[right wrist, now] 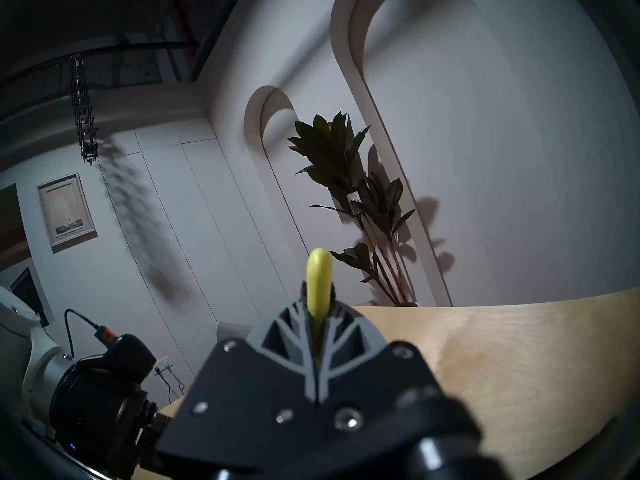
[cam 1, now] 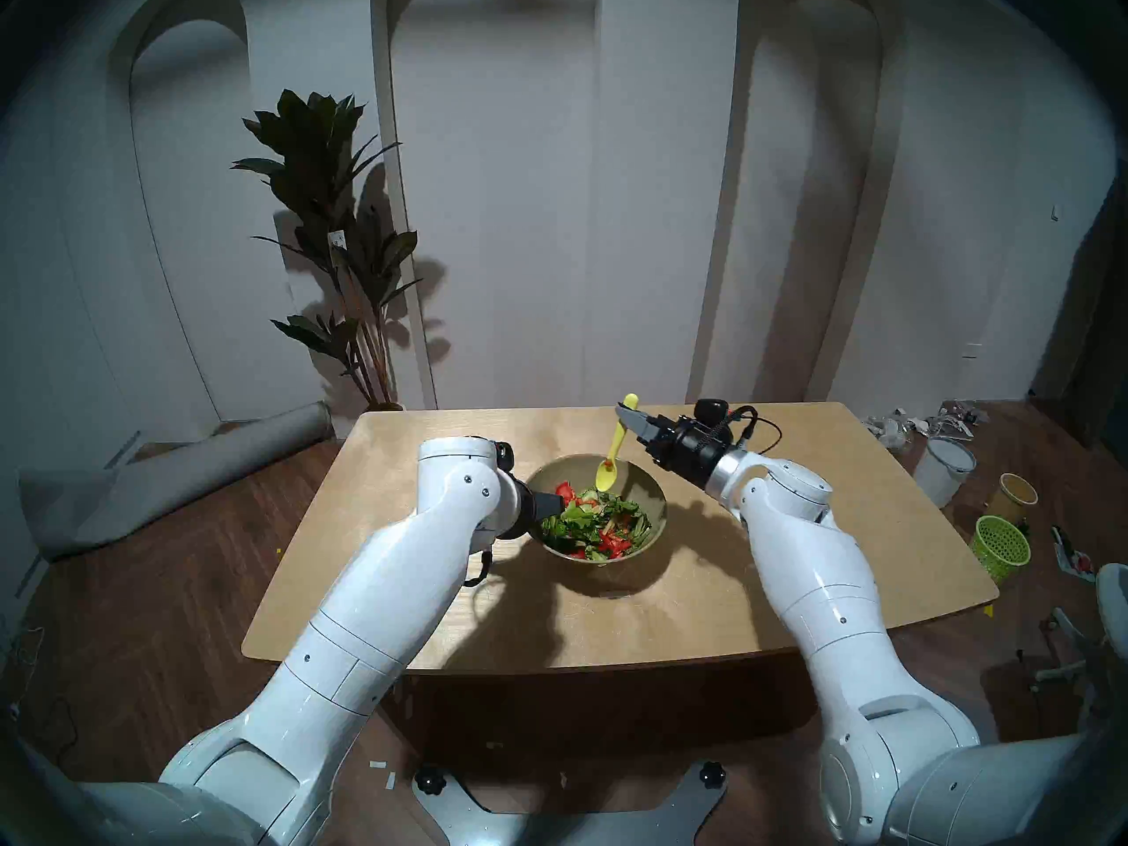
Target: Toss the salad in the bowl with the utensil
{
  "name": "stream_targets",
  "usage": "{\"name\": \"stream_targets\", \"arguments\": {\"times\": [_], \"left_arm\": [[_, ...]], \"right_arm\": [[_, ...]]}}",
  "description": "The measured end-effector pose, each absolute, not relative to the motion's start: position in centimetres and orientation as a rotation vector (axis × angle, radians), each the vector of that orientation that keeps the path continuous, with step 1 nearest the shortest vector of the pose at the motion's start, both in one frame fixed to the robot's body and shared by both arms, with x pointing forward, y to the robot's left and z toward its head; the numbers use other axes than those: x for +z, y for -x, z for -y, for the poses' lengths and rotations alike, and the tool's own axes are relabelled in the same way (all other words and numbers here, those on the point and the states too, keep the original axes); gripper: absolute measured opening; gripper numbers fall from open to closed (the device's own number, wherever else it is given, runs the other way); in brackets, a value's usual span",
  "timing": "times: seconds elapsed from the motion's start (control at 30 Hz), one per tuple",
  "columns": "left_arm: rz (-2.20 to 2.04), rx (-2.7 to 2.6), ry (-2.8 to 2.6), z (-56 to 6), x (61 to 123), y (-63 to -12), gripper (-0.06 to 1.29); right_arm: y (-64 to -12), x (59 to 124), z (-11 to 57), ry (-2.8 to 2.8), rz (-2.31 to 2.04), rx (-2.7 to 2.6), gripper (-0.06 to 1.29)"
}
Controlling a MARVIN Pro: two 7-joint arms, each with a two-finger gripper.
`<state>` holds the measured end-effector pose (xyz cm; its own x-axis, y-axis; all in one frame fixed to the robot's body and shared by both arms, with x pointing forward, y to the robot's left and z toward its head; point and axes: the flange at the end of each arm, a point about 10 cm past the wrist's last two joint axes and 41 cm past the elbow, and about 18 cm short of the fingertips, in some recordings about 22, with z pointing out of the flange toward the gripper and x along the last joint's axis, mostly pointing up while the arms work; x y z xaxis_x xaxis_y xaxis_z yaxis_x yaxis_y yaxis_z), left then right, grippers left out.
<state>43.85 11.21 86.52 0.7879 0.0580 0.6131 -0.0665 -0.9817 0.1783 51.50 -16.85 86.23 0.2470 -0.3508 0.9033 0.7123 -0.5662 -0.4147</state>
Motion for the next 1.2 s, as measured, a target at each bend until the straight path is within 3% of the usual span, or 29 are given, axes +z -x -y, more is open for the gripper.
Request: {"name": "stream_targets", "arguments": {"times": [0.63, 1.2], "left_arm": [[0.005, 0.964, -2.788, -11.2, 86.5, -43.9, -0.02], [0.006, 0.965, -2.788, -11.2, 86.5, -43.9, -0.02]], "right_arm": [[-52.6, 82.3, 9.8, 1.598, 0.320, -1.319, -0.03], [-48.0, 81.0, 15.6, 1.585, 0.337, -1.270, -0.03]]}}
